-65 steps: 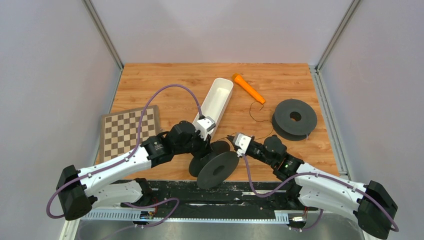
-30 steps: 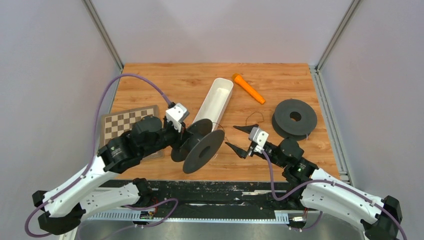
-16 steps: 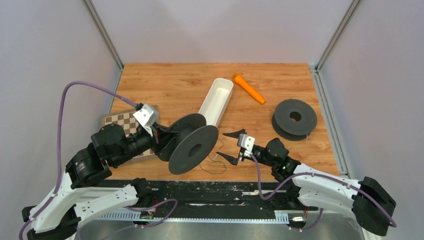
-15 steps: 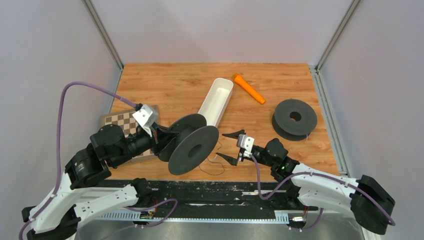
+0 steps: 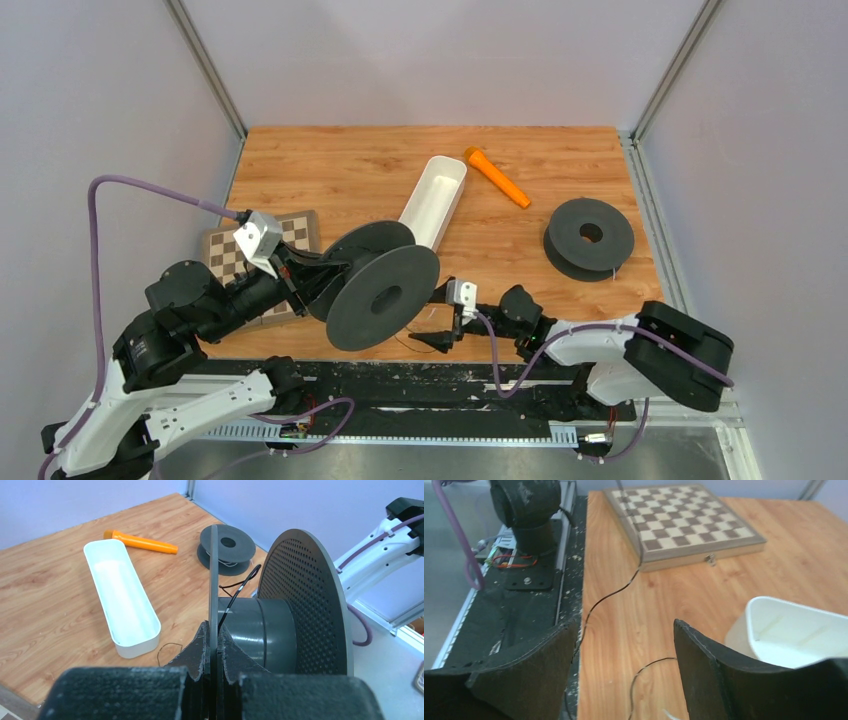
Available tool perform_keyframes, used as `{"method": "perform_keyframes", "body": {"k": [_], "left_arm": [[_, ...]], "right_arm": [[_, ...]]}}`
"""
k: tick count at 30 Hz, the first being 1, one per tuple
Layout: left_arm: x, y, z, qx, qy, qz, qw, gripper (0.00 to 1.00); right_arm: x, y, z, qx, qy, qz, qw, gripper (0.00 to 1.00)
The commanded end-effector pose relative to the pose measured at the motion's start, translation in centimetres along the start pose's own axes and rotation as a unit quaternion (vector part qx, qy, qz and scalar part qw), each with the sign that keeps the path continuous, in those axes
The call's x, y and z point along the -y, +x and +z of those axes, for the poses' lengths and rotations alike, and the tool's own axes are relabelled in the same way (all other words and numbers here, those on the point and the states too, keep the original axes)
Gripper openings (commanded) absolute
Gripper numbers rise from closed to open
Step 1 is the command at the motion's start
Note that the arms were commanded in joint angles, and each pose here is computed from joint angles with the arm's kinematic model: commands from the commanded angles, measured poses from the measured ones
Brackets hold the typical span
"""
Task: Wrap the cables
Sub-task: Wrap the cable around the cable reel.
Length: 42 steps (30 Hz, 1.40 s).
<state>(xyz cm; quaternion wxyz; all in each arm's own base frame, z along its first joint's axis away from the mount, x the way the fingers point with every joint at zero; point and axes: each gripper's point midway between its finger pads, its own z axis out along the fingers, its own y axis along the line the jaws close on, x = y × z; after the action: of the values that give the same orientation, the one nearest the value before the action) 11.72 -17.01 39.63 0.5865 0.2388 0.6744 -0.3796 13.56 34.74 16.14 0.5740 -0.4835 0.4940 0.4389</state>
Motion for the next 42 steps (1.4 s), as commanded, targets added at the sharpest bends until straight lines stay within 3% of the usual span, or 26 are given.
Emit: {"method": "perform_keyframes", "body": {"k": [1,10,15,16,18,19,20,23,28,36,42], "left_arm": [[1.1,-4.8,-0.4,0.083,0.017,-0.021,0.996,0.00],[0.4,-5.1,0.0,0.089,-0.003,-0.022,0.996,0.00],[-0.4,-5.5,0.3,0.099,-0.026,-0.020,0.995,0.00],[-0.6,-5.5,0.5,0.103,-0.032,-0.020,0.994,0.00],[-1.6,-5.7,0.7,0.116,-0.060,-0.022,0.991,0.00],[-2.7,-5.9,0.7,0.125,-0.089,-0.023,0.988,0.00],[-3.2,-5.9,0.8,0.127,-0.103,-0.023,0.986,0.00],[-5.2,-6.4,0.7,0.136,-0.160,-0.015,0.977,0.00],[-6.1,-7.2,0.9,0.131,-0.191,-0.001,0.973,0.00],[-7.4,-8.7,0.4,0.136,-0.241,-0.013,0.961,0.00],[-8.3,-9.3,1.4,0.121,-0.270,-0.015,0.955,0.00]], "right_arm": [[-1.7,-1.5,2.2,0.037,-0.030,0.032,0.998,0.72],[-3.2,2.2,4.1,0.012,-0.034,0.109,0.993,0.69],[-4.5,4.2,4.5,-0.016,-0.039,0.125,0.991,0.61],[-4.6,4.5,4.4,-0.021,-0.034,0.127,0.991,0.53],[-4.5,5.0,3.8,-0.031,-0.015,0.133,0.991,0.18],[-4.2,5.4,3.4,-0.038,0.004,0.138,0.990,0.05],[-3.9,5.5,2.9,-0.040,0.019,0.141,0.989,0.00],[-2.5,5.8,0.9,-0.051,0.087,0.167,0.981,0.00],[0.0,5.4,-2.4,-0.055,0.190,0.187,0.962,0.00],[-0.8,6.2,-3.5,-0.106,0.195,0.180,0.958,0.00],[-5.6,7.0,-1.0,-0.160,0.122,0.149,0.968,0.00]]}}
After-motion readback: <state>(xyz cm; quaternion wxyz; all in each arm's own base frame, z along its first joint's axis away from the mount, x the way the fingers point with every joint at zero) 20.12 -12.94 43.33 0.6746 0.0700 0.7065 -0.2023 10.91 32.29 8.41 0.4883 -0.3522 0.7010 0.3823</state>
